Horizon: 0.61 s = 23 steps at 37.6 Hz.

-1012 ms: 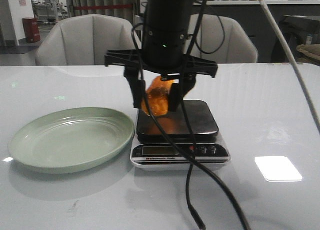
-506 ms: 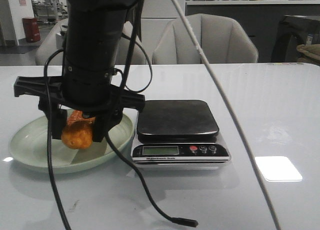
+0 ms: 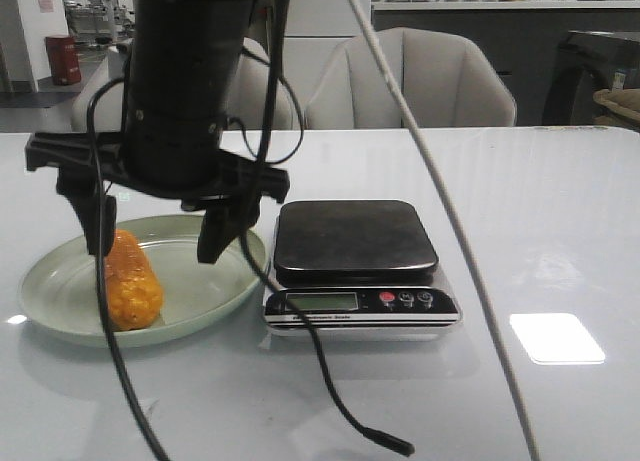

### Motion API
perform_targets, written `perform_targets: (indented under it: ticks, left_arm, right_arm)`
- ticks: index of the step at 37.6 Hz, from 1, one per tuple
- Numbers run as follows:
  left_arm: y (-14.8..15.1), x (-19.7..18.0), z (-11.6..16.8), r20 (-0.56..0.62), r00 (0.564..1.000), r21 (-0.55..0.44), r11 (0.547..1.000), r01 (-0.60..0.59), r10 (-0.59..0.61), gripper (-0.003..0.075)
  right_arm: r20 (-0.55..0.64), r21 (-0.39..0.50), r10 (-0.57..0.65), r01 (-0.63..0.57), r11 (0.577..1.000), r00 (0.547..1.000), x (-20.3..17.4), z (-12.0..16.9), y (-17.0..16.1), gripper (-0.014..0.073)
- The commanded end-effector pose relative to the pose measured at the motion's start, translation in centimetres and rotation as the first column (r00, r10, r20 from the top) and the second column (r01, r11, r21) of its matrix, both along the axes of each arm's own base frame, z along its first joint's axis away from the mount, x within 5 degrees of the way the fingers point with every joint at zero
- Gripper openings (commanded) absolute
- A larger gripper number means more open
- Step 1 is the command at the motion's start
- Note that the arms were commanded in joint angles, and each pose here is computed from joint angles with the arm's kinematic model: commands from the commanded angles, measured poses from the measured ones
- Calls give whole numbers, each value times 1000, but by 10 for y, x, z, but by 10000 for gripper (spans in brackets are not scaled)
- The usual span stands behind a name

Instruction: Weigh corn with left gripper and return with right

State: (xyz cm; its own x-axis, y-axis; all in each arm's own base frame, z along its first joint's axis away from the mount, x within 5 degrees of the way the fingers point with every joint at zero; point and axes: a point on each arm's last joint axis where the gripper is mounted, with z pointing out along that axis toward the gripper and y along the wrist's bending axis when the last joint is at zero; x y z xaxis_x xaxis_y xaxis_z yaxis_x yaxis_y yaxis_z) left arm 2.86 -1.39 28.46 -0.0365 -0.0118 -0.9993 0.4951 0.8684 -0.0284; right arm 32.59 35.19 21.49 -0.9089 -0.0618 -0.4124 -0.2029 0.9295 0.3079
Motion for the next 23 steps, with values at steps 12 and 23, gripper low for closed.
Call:
perform_targets:
  ticks: [12, 23]
  left_arm:
    - [0, -1, 14, 83, 997, -47, 999, 6, -2, 113]
    - [0, -1, 14, 83, 997, -47, 999, 6, -2, 113]
  right_arm:
    - [171, -124, 241, -222, 967, 955, -5, 136, -107, 611]
    - [256, -81, 274, -261, 962, 927, -61, 155, -162, 611]
